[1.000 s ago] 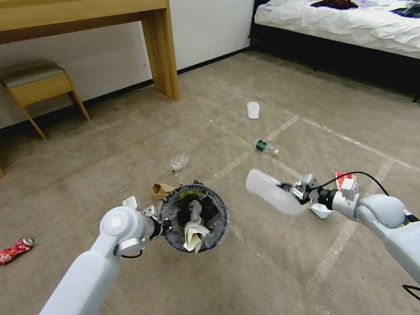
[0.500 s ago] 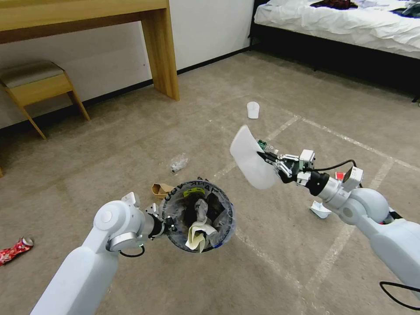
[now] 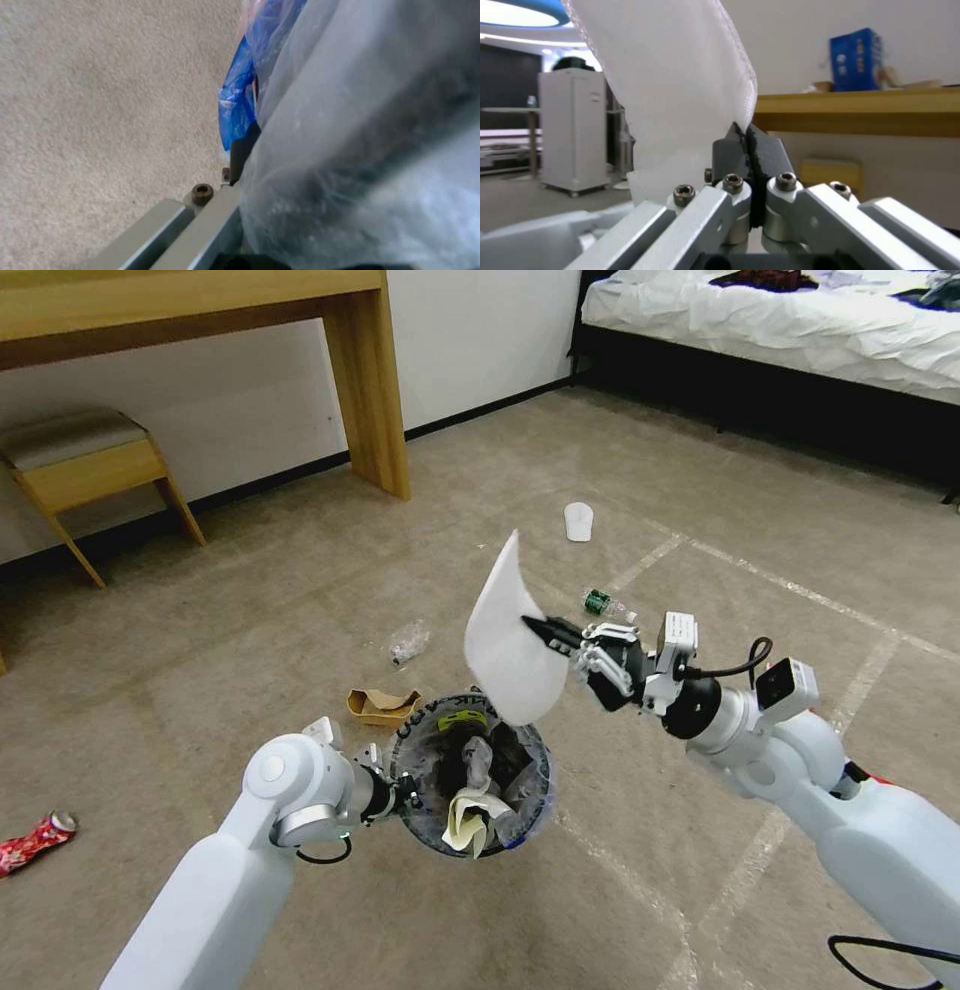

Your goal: Pick up the trash bin and place the garbage on the floor into it.

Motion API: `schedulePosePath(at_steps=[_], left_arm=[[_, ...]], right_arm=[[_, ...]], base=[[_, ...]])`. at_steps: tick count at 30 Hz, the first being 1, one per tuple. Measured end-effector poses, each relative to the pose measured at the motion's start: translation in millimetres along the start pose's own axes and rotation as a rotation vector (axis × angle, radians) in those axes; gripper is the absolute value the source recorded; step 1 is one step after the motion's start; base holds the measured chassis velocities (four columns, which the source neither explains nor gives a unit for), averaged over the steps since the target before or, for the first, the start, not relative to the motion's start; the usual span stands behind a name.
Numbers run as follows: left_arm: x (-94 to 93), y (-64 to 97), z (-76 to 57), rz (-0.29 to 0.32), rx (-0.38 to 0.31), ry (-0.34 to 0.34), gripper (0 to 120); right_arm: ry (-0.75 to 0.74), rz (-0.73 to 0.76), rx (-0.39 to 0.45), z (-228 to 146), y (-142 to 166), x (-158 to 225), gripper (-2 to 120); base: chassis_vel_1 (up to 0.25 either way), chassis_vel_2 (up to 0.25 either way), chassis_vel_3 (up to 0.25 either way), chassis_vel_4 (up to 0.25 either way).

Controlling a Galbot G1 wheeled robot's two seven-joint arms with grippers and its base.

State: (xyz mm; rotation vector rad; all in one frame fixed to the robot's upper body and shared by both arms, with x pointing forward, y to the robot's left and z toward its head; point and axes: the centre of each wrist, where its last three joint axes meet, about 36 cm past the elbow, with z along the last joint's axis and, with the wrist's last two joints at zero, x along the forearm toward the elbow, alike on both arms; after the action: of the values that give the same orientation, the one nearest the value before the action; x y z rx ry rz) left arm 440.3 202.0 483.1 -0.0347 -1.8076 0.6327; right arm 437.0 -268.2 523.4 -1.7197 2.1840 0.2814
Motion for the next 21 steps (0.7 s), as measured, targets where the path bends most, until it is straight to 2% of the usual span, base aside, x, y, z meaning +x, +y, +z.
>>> schedulePosePath(at_steps=[7,21], left_arm=[[-4.5,-8.1,6.0,0.013,-0.008,0.011,0],[3.4,-11.4,16.7,0.028,-0.024,0.014,0]], right_arm=[[0.004,-0.075,-0.035,10.1,14.6,-10.4,0],[0.038,-0.122,-0.086,54.0,22.5,-18.0,0]], base=[[0.0,0.0,0.0,0.0],[0.0,0.0,0.0,0.0]])
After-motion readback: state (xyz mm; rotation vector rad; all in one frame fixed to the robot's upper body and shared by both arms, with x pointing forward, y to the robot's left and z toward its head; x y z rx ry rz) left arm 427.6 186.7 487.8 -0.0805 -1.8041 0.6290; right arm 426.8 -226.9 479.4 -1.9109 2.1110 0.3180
